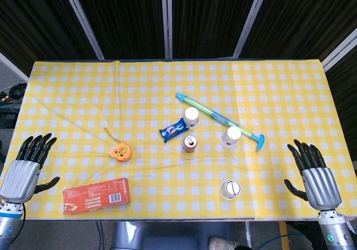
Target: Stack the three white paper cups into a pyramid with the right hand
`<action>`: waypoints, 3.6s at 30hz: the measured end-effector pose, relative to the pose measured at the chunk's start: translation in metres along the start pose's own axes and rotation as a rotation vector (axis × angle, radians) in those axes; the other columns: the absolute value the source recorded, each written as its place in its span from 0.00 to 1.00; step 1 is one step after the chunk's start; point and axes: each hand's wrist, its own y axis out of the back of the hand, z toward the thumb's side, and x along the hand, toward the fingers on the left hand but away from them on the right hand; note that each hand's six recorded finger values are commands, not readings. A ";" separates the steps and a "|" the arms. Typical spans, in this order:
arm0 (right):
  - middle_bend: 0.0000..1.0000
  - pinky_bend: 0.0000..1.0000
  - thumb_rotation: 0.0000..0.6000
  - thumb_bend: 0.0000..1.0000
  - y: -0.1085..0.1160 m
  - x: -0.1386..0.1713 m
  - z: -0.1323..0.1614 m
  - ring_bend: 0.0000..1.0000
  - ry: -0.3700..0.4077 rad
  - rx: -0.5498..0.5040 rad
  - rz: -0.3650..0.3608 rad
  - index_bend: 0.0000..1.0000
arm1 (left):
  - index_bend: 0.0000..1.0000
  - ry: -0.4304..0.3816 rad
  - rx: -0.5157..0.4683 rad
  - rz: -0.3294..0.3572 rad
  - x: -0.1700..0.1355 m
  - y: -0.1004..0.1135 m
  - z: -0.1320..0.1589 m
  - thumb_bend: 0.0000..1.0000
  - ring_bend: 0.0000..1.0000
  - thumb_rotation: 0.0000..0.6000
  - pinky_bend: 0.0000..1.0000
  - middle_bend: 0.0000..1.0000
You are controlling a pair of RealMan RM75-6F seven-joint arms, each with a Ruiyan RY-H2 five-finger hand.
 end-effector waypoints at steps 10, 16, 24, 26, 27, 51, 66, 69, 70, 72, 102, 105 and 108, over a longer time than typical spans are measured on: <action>0.00 0.00 1.00 0.16 -0.001 0.000 0.000 0.00 0.001 -0.002 0.003 0.00 | 0.00 0.004 -0.003 0.002 0.000 0.001 -0.001 0.00 0.00 1.00 0.00 0.00; 0.00 0.00 1.00 0.16 0.000 0.000 0.002 0.00 0.006 -0.008 0.002 0.00 | 0.00 0.002 -0.004 0.001 0.000 0.001 -0.001 0.00 0.00 1.00 0.00 0.00; 0.00 0.00 1.00 0.16 -0.002 0.001 0.003 0.00 0.013 0.002 0.015 0.07 | 0.00 0.008 -0.007 0.007 0.001 0.003 -0.003 0.00 0.00 1.00 0.00 0.00; 0.00 0.00 1.00 0.16 -0.002 0.002 0.004 0.00 0.017 0.005 0.021 0.11 | 0.00 0.007 -0.007 0.008 0.001 0.003 -0.003 0.00 0.00 1.00 0.00 0.00; 0.00 0.00 1.00 0.16 -0.003 0.002 0.005 0.00 0.022 0.005 0.027 0.14 | 0.00 0.006 -0.006 0.009 0.001 0.003 -0.002 0.00 0.00 1.00 0.00 0.00; 0.00 0.00 1.00 0.16 -0.032 0.034 0.064 0.00 0.280 -0.130 0.404 0.21 | 0.00 0.007 -0.005 0.008 0.001 0.005 -0.002 0.00 0.00 1.00 0.00 0.00; 0.00 0.00 1.00 0.17 -0.067 0.009 0.094 0.00 0.290 -0.122 0.460 0.20 | 0.00 0.008 -0.011 0.005 0.001 0.005 -0.003 0.00 0.00 1.00 0.00 0.00; 0.00 0.00 1.00 0.19 -0.070 0.000 0.097 0.00 0.284 -0.120 0.447 0.21 | 0.00 0.008 -0.012 0.001 0.002 0.004 -0.003 0.00 0.00 1.00 0.00 0.00; 0.00 0.00 1.00 0.19 -0.071 -0.003 0.098 0.00 0.282 -0.118 0.445 0.21 | 0.00 0.008 -0.012 0.001 0.002 0.004 -0.003 0.00 0.00 1.00 0.00 0.00; 0.00 0.00 1.00 0.19 -0.073 -0.006 0.100 0.00 0.278 -0.117 0.444 0.21 | 0.00 0.009 -0.012 0.001 0.002 0.004 -0.004 0.00 0.00 1.00 0.00 0.00; 0.04 0.00 1.00 0.23 -0.096 -0.026 0.101 0.00 0.220 -0.098 0.478 0.43 | 0.00 0.009 -0.019 0.000 0.003 0.004 -0.004 0.00 0.00 1.00 0.00 0.00; 0.05 0.00 1.00 0.23 -0.094 -0.030 0.103 0.00 0.218 -0.105 0.464 0.44 | 0.00 0.010 -0.018 0.000 0.003 0.004 -0.004 0.00 0.00 1.00 0.00 0.00; 0.06 0.00 1.00 0.23 -0.087 -0.035 0.106 0.00 0.221 -0.117 0.439 0.44 | 0.00 0.012 -0.019 -0.001 0.003 0.004 -0.005 0.00 0.00 1.00 0.00 0.00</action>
